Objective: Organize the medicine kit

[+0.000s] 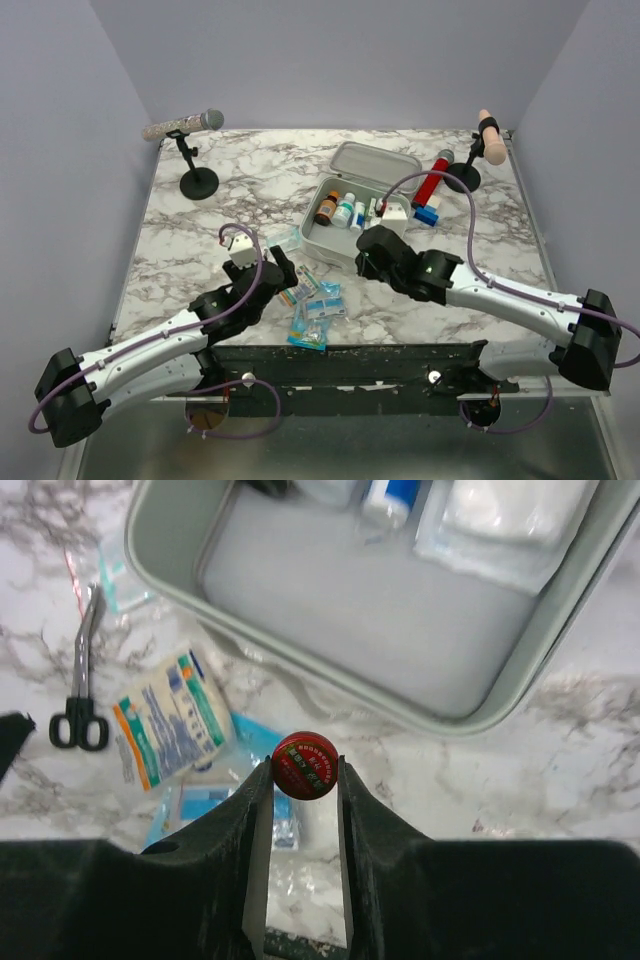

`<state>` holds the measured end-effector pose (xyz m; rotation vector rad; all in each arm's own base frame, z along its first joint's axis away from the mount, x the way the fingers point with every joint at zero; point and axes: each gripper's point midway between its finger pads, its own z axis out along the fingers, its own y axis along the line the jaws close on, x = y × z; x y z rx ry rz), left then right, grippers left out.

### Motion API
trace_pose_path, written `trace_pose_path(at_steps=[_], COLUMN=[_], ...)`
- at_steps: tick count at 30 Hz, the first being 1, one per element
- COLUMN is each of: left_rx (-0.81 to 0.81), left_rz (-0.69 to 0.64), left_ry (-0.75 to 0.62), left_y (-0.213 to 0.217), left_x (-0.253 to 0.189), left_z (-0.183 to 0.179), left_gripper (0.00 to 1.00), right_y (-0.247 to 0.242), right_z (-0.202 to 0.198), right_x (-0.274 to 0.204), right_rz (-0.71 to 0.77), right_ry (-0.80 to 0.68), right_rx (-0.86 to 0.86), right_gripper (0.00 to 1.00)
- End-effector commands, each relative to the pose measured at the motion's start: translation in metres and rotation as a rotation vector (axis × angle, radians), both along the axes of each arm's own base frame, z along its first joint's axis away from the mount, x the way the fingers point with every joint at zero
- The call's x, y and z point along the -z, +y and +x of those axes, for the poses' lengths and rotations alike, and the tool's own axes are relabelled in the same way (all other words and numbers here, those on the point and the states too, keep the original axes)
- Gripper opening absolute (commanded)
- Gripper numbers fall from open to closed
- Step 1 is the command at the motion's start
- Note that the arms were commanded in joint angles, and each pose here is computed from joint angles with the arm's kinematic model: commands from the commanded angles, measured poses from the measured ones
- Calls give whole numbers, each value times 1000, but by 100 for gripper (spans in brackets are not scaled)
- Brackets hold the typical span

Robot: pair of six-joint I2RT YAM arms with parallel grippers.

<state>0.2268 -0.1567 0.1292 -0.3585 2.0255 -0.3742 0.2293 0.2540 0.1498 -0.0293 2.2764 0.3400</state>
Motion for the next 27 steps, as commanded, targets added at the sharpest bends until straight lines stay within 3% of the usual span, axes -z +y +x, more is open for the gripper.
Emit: trace_pose_path(at_steps=[1,7,20,27], left_rx=[0,7,-1,-25], left_rz=[2,39,104,114], left_ry=[-19,-26,-31,-38], left_y=[-5,-3,3,12], left_x=[-7,-14,-14,-13], left_z=[7,8,11,9], left_gripper=[94,95,96,97], right_y=[-28,-49,-30,-35], right_z=[43,97,171,184], right_x=[-23,-10,48,55], right_rz=[-117,-142,-184,-224], right_ry=[-98,-64,86,117], right_rx=[89,173,173,191], right_gripper=[8,8,9,21])
